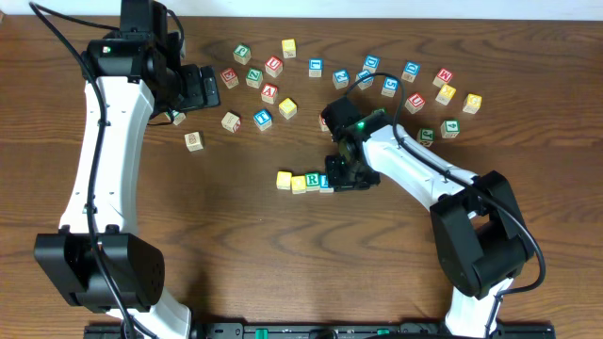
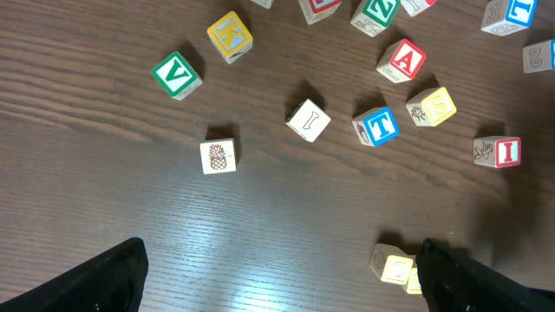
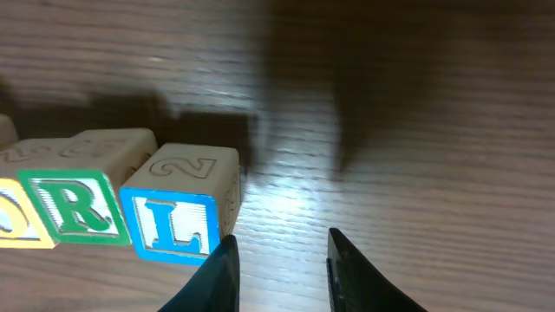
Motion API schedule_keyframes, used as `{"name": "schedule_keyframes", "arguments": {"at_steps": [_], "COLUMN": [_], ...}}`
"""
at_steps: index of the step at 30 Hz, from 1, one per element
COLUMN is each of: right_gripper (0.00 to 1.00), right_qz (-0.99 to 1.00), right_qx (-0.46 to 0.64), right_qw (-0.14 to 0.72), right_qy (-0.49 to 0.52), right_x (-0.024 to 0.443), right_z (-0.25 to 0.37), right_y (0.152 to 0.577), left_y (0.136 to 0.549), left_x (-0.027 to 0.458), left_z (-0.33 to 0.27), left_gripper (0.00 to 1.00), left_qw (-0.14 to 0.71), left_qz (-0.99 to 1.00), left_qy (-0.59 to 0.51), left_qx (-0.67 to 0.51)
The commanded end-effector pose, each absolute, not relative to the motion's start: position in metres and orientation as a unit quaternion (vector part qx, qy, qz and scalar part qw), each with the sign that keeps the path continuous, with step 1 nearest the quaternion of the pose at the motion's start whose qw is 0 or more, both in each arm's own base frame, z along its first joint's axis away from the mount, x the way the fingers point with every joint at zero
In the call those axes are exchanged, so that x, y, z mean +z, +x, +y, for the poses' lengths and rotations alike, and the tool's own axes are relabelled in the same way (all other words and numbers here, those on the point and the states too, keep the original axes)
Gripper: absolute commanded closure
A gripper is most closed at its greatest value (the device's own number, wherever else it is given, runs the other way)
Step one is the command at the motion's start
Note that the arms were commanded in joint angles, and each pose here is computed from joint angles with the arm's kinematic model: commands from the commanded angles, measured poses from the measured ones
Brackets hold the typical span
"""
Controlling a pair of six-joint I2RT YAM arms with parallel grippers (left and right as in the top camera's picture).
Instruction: Spell out CORL
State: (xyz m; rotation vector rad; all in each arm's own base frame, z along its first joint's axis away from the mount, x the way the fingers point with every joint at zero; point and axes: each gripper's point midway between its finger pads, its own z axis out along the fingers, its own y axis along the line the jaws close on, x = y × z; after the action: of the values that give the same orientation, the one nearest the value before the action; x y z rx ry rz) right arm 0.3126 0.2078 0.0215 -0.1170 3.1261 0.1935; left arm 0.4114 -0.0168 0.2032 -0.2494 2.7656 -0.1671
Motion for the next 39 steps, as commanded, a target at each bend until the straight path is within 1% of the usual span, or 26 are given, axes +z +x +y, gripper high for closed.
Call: {"name": "schedule_keyframes", "arguments": {"at_steps": [1,11,15,18,19,21,22,24,25,26,27,30,31,32,39], "right_gripper": [0.71,0.71,0.73,0.72,0.71,0.70,0.70,0.69,0.69,0.70,0.70,0.70,0.70,0.71,0.70], "right_qz": [0.997,0.996,0.995,0.994,0.994,0.993,0.993,0.993,0.993,0.993,0.993,0.992,0.991,0.991,0.991], "right_qx": [0.065,0.076,0.082,0.087,0.089,0.093,0.094,0.097,0.100,0.102,0.104,0.114,0.115,0.116,0.117], "right_qw": [-0.001,0.019,0.033,0.045,0.048,0.056,0.059,0.062,0.063,0.063,0.063,0.062,0.062,0.061,0.062], "right_qy": [-0.032,-0.041,-0.053,-0.052,-0.049,-0.042,-0.037,-0.027,-0.021,-0.015,-0.012,-0.010,-0.007,-0.003,-0.002], "right_x": [0.017,0.019,0.033,0.045,0.048,0.053,0.055,0.057,0.057,0.057,0.057,0.058,0.058,0.058,0.058], "right_z": [0.212,0.218,0.219,0.220,0.220,0.218,0.215,0.209,0.206,0.202,0.198,0.191,0.189,0.187,0.182], "right_y": [0.310,0.319,0.332,0.343,0.346,0.353,0.357,0.363,0.365,0.368,0.370,0.375,0.376,0.377,0.379], "left_y": [0.410,0.410,0.409,0.406,0.405,0.400,0.398,0.395,0.394,0.393,0.392,0.388,0.386,0.385,0.383], "left_x": [0.198,0.198,0.198,0.196,0.196,0.194,0.193,0.191,0.189,0.187,0.184,0.170,0.163,0.157,0.125], "left_z": [-0.017,-0.017,-0.017,-0.018,-0.019,-0.023,-0.028,-0.038,-0.044,-0.051,-0.058,-0.076,-0.083,-0.088,-0.131], "left_gripper": [0.02,0.02,0.02,0.02,0.01,0.12,0.16,0.20,0.26,0.35,0.48,0.80,0.89,0.92,0.92], "left_qw": [0.170,0.169,0.169,0.161,0.157,0.147,0.143,0.137,0.135,0.132,0.128,0.115,0.108,0.102,0.079], "left_qz": [0.979,0.979,0.979,0.979,0.979,0.980,0.981,0.983,0.984,0.985,0.986,0.989,0.990,0.991,0.993], "left_qy": [-0.094,-0.094,-0.095,-0.109,-0.116,-0.117,-0.112,-0.099,-0.092,-0.083,-0.075,-0.053,-0.047,-0.045,-0.035], "left_qx": [-0.063,-0.063,-0.064,-0.066,-0.067,-0.067,-0.067,-0.068,-0.069,-0.070,-0.070,-0.071,-0.071,-0.071,-0.075]}}
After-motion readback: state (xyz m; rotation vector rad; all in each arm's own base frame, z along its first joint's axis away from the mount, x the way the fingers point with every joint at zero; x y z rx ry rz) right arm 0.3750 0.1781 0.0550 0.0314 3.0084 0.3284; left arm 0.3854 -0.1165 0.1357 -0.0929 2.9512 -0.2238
